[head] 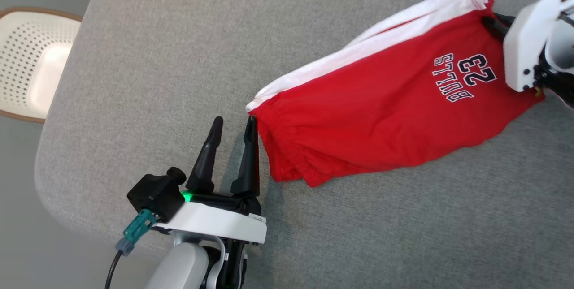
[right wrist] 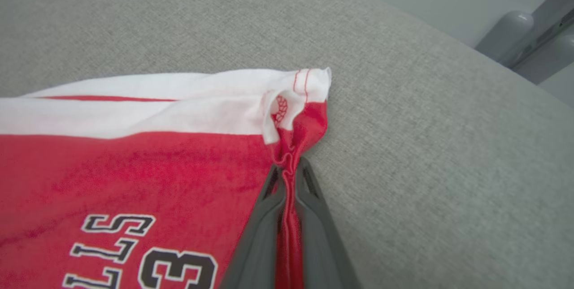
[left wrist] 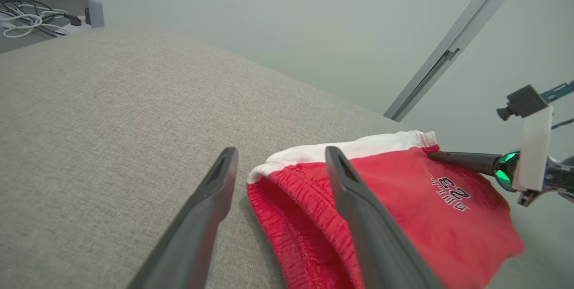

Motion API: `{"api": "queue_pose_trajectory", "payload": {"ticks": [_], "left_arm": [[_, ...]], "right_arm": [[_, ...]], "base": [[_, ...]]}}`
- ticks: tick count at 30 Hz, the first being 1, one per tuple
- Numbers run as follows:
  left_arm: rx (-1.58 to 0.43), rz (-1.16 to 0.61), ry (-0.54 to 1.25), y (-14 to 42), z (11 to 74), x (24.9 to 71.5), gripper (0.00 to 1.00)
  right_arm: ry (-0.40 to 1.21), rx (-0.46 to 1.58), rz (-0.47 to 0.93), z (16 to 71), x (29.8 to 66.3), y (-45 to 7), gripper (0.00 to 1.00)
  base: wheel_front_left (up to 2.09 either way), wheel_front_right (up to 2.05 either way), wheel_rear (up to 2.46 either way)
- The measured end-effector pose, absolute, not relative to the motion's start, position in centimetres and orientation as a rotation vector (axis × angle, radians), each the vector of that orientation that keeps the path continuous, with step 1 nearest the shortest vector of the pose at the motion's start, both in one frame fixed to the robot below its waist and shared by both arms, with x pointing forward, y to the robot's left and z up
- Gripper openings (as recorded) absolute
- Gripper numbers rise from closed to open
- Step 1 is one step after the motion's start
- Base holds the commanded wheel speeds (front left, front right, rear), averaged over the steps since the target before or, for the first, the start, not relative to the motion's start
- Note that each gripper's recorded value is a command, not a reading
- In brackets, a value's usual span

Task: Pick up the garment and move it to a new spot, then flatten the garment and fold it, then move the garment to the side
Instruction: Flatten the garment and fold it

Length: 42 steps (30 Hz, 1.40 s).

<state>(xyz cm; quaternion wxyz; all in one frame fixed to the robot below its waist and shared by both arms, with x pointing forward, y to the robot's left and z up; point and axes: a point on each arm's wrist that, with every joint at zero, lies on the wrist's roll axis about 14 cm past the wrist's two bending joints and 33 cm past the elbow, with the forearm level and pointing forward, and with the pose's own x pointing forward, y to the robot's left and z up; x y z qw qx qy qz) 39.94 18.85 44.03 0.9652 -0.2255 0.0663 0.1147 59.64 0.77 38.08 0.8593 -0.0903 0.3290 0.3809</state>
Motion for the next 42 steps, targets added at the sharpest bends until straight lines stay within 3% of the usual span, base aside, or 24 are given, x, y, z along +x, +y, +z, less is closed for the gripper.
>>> {"api": "queue_pose_trajectory", "payload": {"ticks": [7,14,21,25,29,37,42], "left_arm": [[-0.399,0.257,0.119,20.1,44.7,37.6,1.0],[-0.369,0.179,0.116,19.0,45.4,33.9,1.0],[-0.383,0.065,0.076,15.9,47.0,34.0,1.0],[-0.395,0.017,0.055,14.4,47.8,34.1,1.0],[-0.395,0.02,0.067,14.3,47.4,34.0,1.0],[-0.402,0.043,0.106,14.4,46.0,33.5,1.0],[-0.396,0.07,0.106,15.2,45.8,33.2,1.0]], "right_arm": [[0.689,0.07,0.639,39.4,57.3,-3.5,0.0],[0.672,0.28,0.382,40.1,50.5,-12.3,0.0],[0.559,0.291,0.126,43.3,48.5,-22.8,0.0],[0.485,0.313,0.063,46.2,48.8,-25.4,0.0],[0.476,0.334,0.117,47.2,50.4,-23.1,0.0],[0.528,0.46,0.471,47.3,50.2,-6.5,0.0],[0.531,0.452,0.565,47.4,49.1,-0.8,0.0]], "base": [[0.0,0.0,0.0],[0.0,0.0,0.0],[0.0,0.0,0.0],[0.0,0.0,0.0],[0.0,0.0,0.0],[0.0,0.0,0.0],[0.0,0.0,0.0]]}}
